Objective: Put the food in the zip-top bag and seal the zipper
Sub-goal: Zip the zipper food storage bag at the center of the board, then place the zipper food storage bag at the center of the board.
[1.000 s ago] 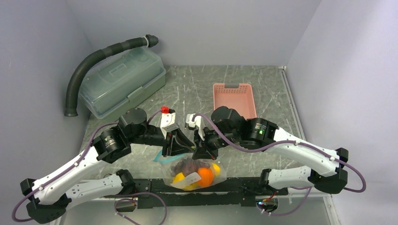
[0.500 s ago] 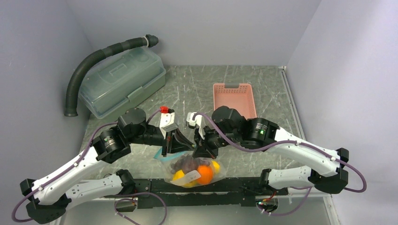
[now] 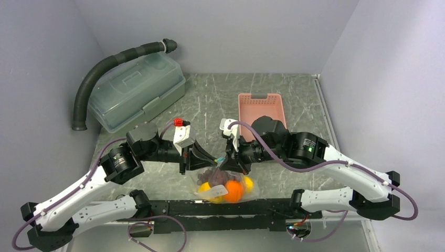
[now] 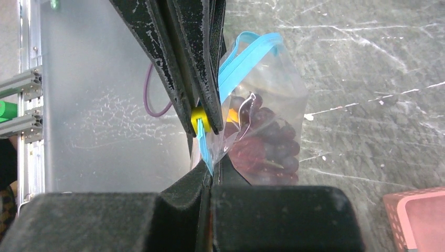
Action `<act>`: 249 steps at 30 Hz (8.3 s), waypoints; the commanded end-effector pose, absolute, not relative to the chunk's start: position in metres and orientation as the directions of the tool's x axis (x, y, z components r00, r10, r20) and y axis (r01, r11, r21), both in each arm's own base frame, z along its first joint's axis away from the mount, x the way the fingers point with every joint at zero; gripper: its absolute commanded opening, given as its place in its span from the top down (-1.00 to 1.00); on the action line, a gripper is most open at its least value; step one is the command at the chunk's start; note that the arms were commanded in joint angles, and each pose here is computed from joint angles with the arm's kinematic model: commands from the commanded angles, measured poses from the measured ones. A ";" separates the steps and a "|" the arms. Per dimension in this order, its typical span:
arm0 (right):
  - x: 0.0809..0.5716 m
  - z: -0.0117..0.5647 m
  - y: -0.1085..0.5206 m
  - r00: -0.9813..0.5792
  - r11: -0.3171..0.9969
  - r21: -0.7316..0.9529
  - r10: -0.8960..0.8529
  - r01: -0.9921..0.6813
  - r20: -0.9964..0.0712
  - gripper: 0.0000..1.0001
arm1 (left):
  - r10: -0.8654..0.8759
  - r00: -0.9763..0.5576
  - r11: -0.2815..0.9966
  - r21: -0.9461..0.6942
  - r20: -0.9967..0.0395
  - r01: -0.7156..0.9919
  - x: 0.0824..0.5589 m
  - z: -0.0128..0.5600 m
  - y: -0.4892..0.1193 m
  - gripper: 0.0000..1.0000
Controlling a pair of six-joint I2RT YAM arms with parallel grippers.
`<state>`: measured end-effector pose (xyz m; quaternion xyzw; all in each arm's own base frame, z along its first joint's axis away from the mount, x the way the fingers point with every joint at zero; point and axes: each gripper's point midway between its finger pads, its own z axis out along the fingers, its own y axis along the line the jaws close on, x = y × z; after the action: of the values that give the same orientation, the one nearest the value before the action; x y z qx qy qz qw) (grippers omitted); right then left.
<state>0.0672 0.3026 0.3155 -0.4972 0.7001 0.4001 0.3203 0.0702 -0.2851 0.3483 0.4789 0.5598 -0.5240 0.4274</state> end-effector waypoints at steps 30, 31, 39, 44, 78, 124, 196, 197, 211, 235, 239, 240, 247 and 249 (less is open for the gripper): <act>0.094 0.429 0.221 -0.198 0.438 0.153 -0.059 -0.886 -0.978 1.00 | 0.197 -0.187 0.105 -0.168 -0.962 0.980 0.072 0.324 -0.259 1.00; 0.095 0.432 0.218 -0.194 0.451 0.154 -0.044 -0.879 -0.980 1.00 | 0.199 -0.186 0.107 -0.168 -0.962 0.980 0.072 0.324 -0.258 1.00; 0.113 0.440 0.197 -0.177 0.564 0.163 0.030 -0.810 -0.984 1.00 | 0.212 -0.191 0.135 -0.165 -0.958 0.977 0.072 0.320 -0.250 1.00; 0.124 0.438 0.187 -0.177 0.629 0.167 0.047 -0.759 -0.983 1.00 | 0.213 -0.195 0.157 -0.163 -0.958 0.974 0.071 0.318 -0.243 1.00; 0.156 0.444 0.153 -0.105 0.798 0.158 0.119 -0.582 -0.987 1.00 | 0.185 -0.202 0.237 -0.156 -0.962 0.959 0.076 0.321 -0.230 0.76; 0.128 0.387 0.260 -0.206 0.522 0.100 -0.150 -0.847 -0.967 1.00 | 0.113 0.000 0.244 0.028 -0.994 0.969 0.124 0.369 -0.278 -0.99; 0.154 0.358 0.205 -0.208 0.731 0.099 -0.060 -0.676 -0.976 -0.24 | 0.468 -0.063 0.788 0.384 -0.881 0.482 0.310 0.318 -0.222 1.00; 0.153 0.356 0.205 -0.209 0.730 0.102 -0.057 -0.676 -0.976 -0.25 | 0.473 -0.061 0.792 0.394 -0.879 0.466 0.316 0.317 -0.218 1.00; 0.142 0.340 0.205 -0.218 0.688 0.141 -0.026 -0.711 -0.976 -0.30 | 0.621 -0.129 0.754 0.544 -0.773 0.369 0.404 0.267 -0.187 1.00; 0.143 0.327 0.184 -0.203 0.723 0.140 0.000 -0.676 -0.979 -0.43 | 0.510 -0.352 0.796 0.276 -0.785 0.538 0.317 0.171 -0.253 0.61; 0.146 0.325 0.186 -0.206 0.730 0.134 -0.009 -0.670 -0.979 -0.46 | 0.493 -0.397 0.780 0.190 -0.774 0.596 0.293 0.162 -0.258 0.45; 0.146 0.323 0.187 -0.208 0.733 0.132 -0.013 -0.668 -0.978 -0.46 | 0.464 -0.427 0.790 0.145 -0.776 0.595 0.287 0.161 -0.260 0.42; 0.151 0.320 0.195 -0.217 0.740 0.127 -0.027 -0.661 -0.976 -0.50 | 0.428 -0.487 0.757 0.009 -0.762 0.653 0.245 0.151 -0.272 0.27; 0.152 0.318 0.197 -0.222 0.742 0.125 -0.032 -0.658 -0.975 -0.50 | 0.424 -0.495 0.741 -0.023 -0.759 0.671 0.232 0.151 -0.276 0.25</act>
<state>0.1462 0.1914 0.3082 -0.2554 0.7391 0.2628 0.5651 0.2622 -0.2631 0.1468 0.3317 0.8454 -0.0981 0.4071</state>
